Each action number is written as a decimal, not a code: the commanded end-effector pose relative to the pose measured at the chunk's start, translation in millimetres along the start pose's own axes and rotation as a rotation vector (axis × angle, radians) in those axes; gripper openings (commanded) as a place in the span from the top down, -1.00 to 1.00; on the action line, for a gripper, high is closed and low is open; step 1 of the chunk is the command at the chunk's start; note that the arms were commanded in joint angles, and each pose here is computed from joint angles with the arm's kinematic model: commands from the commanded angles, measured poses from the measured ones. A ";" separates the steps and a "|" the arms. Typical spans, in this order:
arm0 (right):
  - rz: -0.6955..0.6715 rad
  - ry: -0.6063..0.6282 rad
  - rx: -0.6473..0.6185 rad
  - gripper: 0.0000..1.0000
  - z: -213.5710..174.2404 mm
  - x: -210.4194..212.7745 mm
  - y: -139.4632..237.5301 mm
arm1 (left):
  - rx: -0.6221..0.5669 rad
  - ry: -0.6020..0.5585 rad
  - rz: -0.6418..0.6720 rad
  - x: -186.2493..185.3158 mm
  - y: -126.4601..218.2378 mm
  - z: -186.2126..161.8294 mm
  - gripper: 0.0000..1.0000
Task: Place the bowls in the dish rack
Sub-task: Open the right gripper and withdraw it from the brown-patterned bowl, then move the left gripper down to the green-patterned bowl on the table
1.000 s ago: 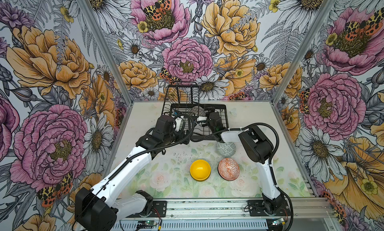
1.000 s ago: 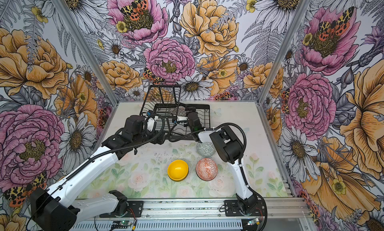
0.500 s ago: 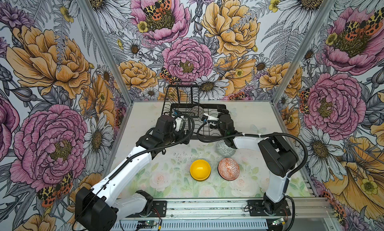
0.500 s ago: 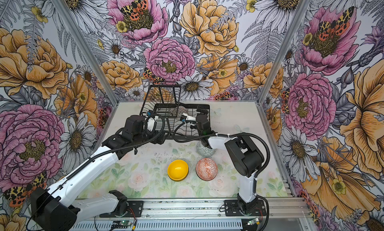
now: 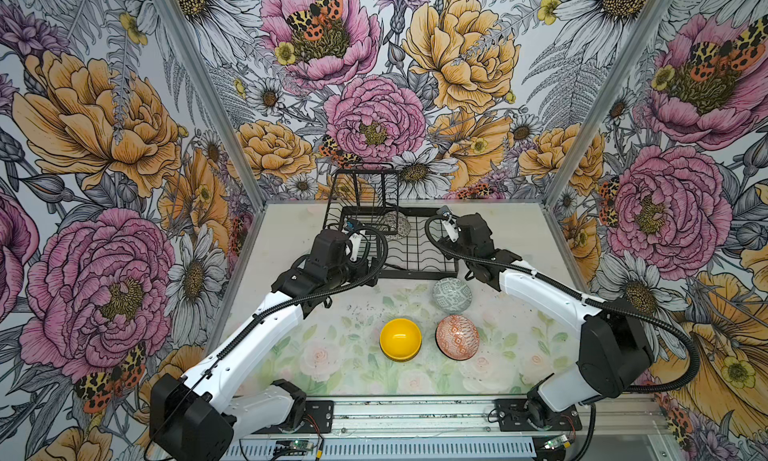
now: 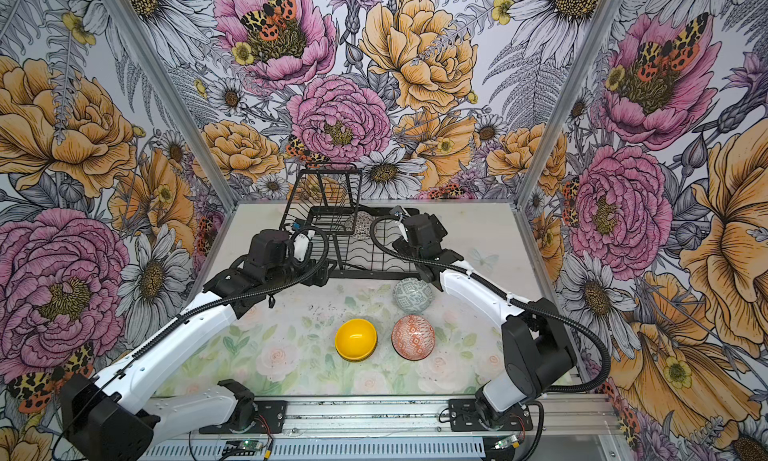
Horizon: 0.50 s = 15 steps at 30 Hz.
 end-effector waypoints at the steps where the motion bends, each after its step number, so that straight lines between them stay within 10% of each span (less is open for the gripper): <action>1: 0.144 -0.126 0.164 -0.98 -20.7 11.9 15.0 | -0.027 0.017 -0.006 -4.2 0.7 3.9 -0.98; 15: 0.295 -0.317 0.211 -0.99 -13.2 -6.6 42.3 | 0.082 -0.061 -0.140 -50.3 -22.6 -29.8 -0.98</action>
Point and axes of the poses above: each gripper's point midway between its finger pads, its own y axis back along the fingers, its own x axis along the line the jaws close on, z = x × y, the point moved 5 cm from there along y, back along the fingers, and after that the axes turned 11 degrees about y, right-handed, at the moved point
